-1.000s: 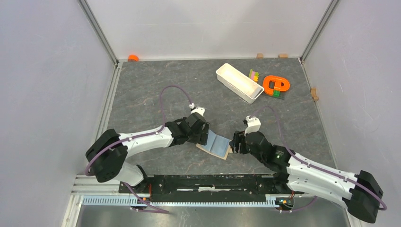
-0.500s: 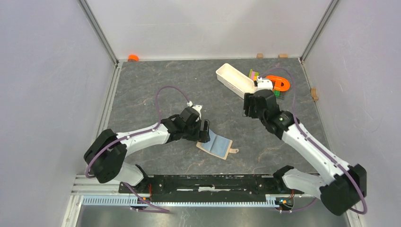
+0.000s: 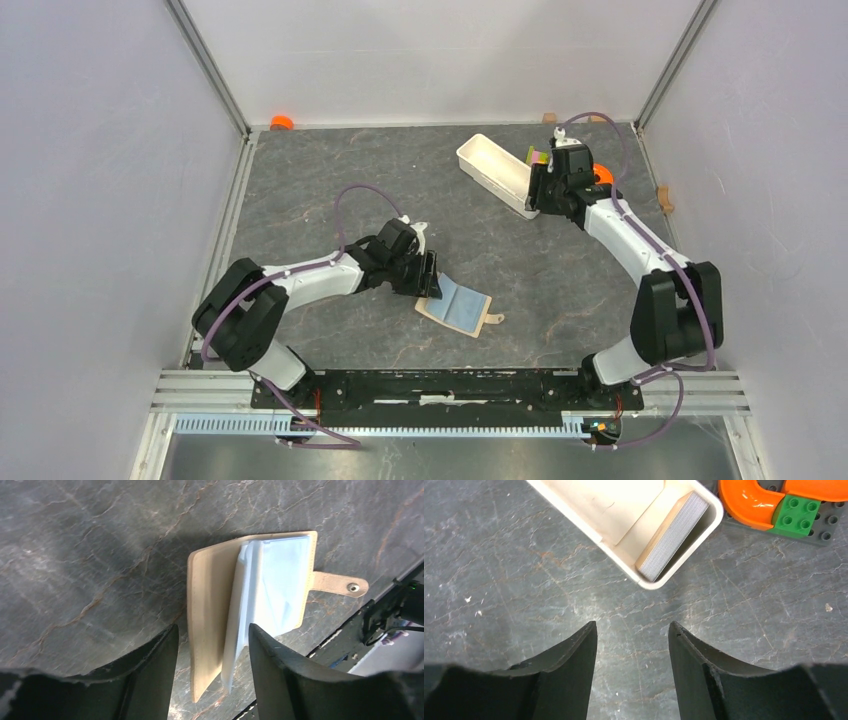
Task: Put the credit cards into the card holder
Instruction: Pick up the credit card from the storage box.
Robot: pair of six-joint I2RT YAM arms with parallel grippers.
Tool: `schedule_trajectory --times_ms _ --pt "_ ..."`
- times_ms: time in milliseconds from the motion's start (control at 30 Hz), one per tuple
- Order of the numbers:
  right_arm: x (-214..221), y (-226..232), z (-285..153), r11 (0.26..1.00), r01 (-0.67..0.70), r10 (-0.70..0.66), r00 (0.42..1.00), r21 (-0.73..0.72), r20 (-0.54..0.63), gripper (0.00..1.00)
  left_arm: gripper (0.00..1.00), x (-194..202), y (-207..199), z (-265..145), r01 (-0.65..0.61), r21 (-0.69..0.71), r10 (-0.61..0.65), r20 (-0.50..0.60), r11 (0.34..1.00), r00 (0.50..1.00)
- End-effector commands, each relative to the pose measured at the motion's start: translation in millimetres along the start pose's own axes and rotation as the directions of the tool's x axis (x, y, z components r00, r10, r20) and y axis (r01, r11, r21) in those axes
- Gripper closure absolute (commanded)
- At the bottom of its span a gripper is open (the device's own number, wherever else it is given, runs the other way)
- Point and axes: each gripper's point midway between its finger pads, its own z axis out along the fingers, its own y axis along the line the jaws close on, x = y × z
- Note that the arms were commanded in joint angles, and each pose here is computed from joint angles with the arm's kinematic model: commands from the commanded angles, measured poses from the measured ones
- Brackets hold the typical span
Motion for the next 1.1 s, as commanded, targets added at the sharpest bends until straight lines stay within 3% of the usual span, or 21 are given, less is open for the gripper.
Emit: schedule_trajectory --times_ms 0,300,500,1067 --pt "-37 4 9 0.999 -0.036 0.038 0.997 -0.033 0.073 0.42 0.44 -7 -22 5 -0.016 0.139 0.016 0.004 0.990 1.000" --pt "-53 -4 46 0.996 -0.087 0.084 0.993 0.034 0.079 0.49 0.69 -4 -25 2 0.000 0.161 0.000 0.000 0.987 1.000" --pt "-51 -21 66 0.981 -0.136 0.128 0.990 0.141 0.062 0.51 0.80 -3 -28 0 0.006 0.178 -0.006 -0.001 0.984 1.000" --pt "-42 -38 89 0.929 -0.238 0.237 0.971 0.285 0.037 0.49 0.83 -1 -30 -2 0.011 0.192 -0.011 -0.003 0.981 1.000"
